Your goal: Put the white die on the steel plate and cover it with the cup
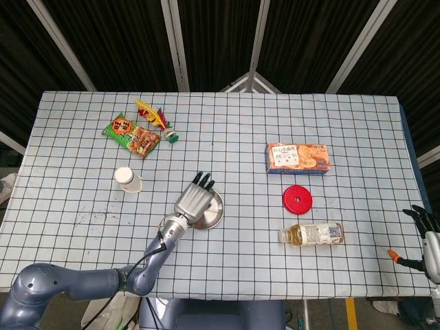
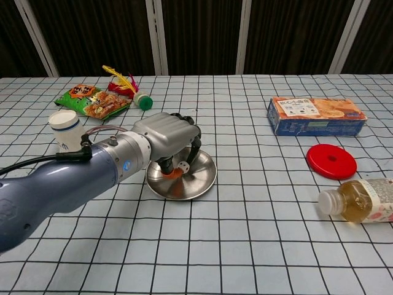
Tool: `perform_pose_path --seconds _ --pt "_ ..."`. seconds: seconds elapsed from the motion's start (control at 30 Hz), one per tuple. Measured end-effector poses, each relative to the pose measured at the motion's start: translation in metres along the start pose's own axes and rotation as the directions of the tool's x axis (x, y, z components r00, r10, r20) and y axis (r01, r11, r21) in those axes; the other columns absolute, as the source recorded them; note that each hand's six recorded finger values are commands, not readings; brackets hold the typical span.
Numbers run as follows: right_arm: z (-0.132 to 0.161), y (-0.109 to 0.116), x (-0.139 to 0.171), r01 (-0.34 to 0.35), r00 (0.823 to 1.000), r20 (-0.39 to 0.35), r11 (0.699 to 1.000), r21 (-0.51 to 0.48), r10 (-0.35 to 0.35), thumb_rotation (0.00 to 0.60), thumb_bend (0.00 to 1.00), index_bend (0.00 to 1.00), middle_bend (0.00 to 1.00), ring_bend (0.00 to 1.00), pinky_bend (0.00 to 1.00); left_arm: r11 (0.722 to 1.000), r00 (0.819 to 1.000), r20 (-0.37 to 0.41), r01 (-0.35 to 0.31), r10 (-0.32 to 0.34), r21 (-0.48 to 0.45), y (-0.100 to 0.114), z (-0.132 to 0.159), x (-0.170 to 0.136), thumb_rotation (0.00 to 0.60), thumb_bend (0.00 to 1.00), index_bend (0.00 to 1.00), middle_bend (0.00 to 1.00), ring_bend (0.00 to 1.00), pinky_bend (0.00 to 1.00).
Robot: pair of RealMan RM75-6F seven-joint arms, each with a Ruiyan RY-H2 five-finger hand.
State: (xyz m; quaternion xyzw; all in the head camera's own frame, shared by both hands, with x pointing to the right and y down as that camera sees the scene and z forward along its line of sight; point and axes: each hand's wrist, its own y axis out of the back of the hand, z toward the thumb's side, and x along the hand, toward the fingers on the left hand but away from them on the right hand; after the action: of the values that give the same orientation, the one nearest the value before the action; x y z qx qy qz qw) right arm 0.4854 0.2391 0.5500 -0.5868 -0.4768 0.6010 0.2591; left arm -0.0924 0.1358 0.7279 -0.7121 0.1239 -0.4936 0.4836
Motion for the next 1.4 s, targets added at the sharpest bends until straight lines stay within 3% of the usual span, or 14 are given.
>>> perform_pose_path --seconds 0.13,0.47,0.53,0.73,1.0,1.2,1.4 --pt "0.000 0.000 0.000 0.000 1.000 0.004 1.000 0.000 0.000 0.600 0.10 0.21 0.15 0.14 0.01 1.000 1.000 -0.006 0.011 -0.011 0.004 -0.004 -0.002 -0.001 0.600 0.50 0.44 0.12 0.00 0.00" --pt "0.000 0.000 0.000 -0.004 1.000 0.005 1.000 -0.001 0.004 0.600 0.10 0.21 0.16 0.14 0.01 0.999 1.000 0.000 0.029 -0.029 0.022 -0.009 -0.003 -0.004 0.600 0.17 0.03 0.00 0.00 0.00" --pt "0.000 0.000 -0.001 -0.002 1.000 0.005 1.000 -0.003 0.002 0.600 0.10 0.21 0.16 0.14 0.01 0.999 1.000 0.004 0.027 -0.027 0.022 -0.006 -0.003 -0.004 0.600 0.14 0.00 0.00 0.00 0.00" --pt "0.000 0.001 0.000 -0.001 1.000 0.007 1.000 -0.005 0.001 0.600 0.10 0.21 0.16 0.14 0.01 1.000 1.000 0.013 -0.002 0.002 0.015 0.005 -0.003 -0.008 0.600 0.13 0.01 0.00 0.00 0.00" --pt "0.000 0.001 0.000 -0.003 1.000 0.007 1.000 -0.009 0.003 0.600 0.10 0.21 0.16 0.14 0.01 0.995 0.996 0.023 -0.090 0.091 -0.046 0.040 -0.008 -0.023 0.600 0.16 0.12 0.00 0.00 0.00" --pt "0.002 0.004 0.002 0.004 1.000 0.000 1.000 -0.015 -0.004 0.600 0.10 0.21 0.16 0.14 0.01 0.981 0.982 -0.034 -0.186 0.184 -0.051 0.072 -0.047 -0.056 0.600 0.16 0.07 0.00 0.00 0.00" --pt "0.006 0.003 0.004 -0.006 1.000 -0.012 1.000 -0.013 0.005 0.600 0.10 0.21 0.17 0.14 0.01 0.986 0.972 -0.169 -0.167 0.165 0.000 0.077 -0.111 -0.097 0.600 0.13 0.00 0.00 0.00 0.00"
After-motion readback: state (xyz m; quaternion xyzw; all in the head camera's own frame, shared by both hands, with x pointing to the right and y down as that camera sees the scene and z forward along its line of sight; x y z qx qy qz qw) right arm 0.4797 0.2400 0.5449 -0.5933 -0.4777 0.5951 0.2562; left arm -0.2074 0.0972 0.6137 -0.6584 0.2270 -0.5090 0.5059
